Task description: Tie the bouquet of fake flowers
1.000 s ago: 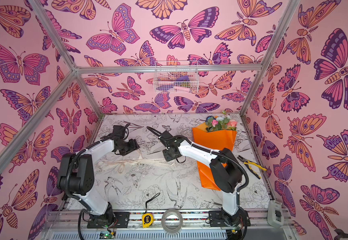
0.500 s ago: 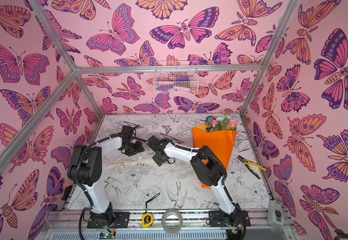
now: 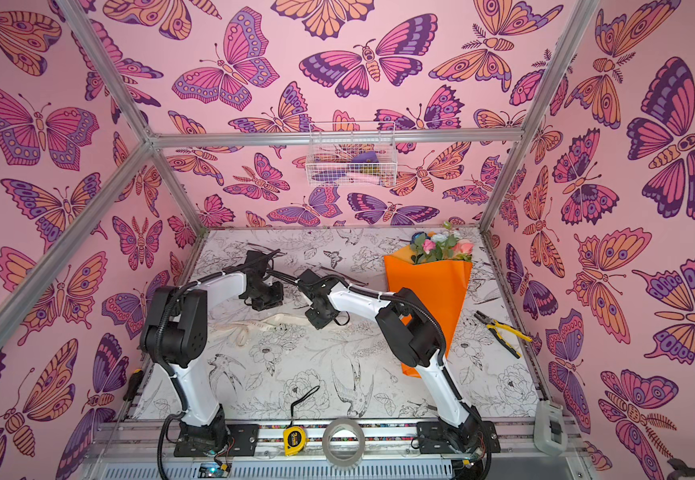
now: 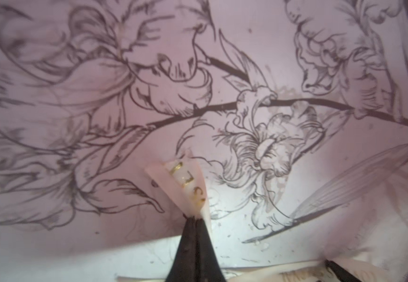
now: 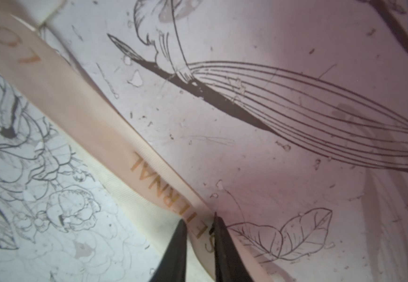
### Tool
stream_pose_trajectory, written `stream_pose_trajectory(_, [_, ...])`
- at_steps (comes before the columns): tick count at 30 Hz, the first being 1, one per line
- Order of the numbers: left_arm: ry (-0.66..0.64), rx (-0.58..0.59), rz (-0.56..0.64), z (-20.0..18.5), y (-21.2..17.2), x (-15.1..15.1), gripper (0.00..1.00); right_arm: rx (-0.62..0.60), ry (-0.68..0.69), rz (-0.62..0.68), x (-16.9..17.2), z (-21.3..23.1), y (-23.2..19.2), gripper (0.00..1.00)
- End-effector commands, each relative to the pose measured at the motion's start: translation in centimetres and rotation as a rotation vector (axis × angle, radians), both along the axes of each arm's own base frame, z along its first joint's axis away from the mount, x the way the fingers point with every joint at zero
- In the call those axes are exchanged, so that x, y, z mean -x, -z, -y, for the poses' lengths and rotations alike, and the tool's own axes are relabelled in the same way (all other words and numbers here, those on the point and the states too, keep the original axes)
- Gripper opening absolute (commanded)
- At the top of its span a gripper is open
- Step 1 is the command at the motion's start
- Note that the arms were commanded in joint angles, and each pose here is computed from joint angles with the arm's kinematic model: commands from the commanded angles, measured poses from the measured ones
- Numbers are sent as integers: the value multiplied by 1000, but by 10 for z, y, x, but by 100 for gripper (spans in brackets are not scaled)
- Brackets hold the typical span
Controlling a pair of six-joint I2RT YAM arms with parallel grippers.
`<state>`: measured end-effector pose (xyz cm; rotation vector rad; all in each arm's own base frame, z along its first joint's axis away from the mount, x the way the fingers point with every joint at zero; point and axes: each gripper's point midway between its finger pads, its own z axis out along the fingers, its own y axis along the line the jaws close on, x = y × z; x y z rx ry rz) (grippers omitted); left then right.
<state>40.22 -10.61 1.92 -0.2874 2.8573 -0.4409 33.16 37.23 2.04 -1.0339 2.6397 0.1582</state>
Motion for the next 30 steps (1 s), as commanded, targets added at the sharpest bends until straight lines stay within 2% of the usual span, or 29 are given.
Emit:
stream_pose_trajectory(1, [-7, -50, -22, -8, 3, 3, 0, 12, 5, -34, 12, 13, -1, 8])
stream_pose_trajectory(4, [-57, -97, 53, -27, -22, -6, 0, 5, 46, -4, 12, 23, -15, 0])
stream_pose_trajectory(8, [-179, -156, 200, -72, -80, -13, 0, 3, 137, 51, 10, 45, -37, 0])
stream_pose_trajectory(12, [-319, -233, 355, -125, -145, -2, 0, -30, 226, 104, 12, 68, -65, 0])
stream_pose_trajectory(16, [-467, -340, 439, -180, -197, 25, 0, -59, 332, 165, 10, 95, -95, 0])
stream_pose_trajectory(22, [-709, -525, 553, -259, -277, 87, 0, -115, 531, 259, 0, 148, -146, 0])
stream_pose_trajectory(26, [-838, -586, 624, -295, -319, 118, 0, -185, 618, 330, -5, 178, -186, 0])
stream_pose_trajectory(30, [-918, -667, 625, -321, -348, 142, 0, -233, 671, 428, -8, 202, -225, 0])
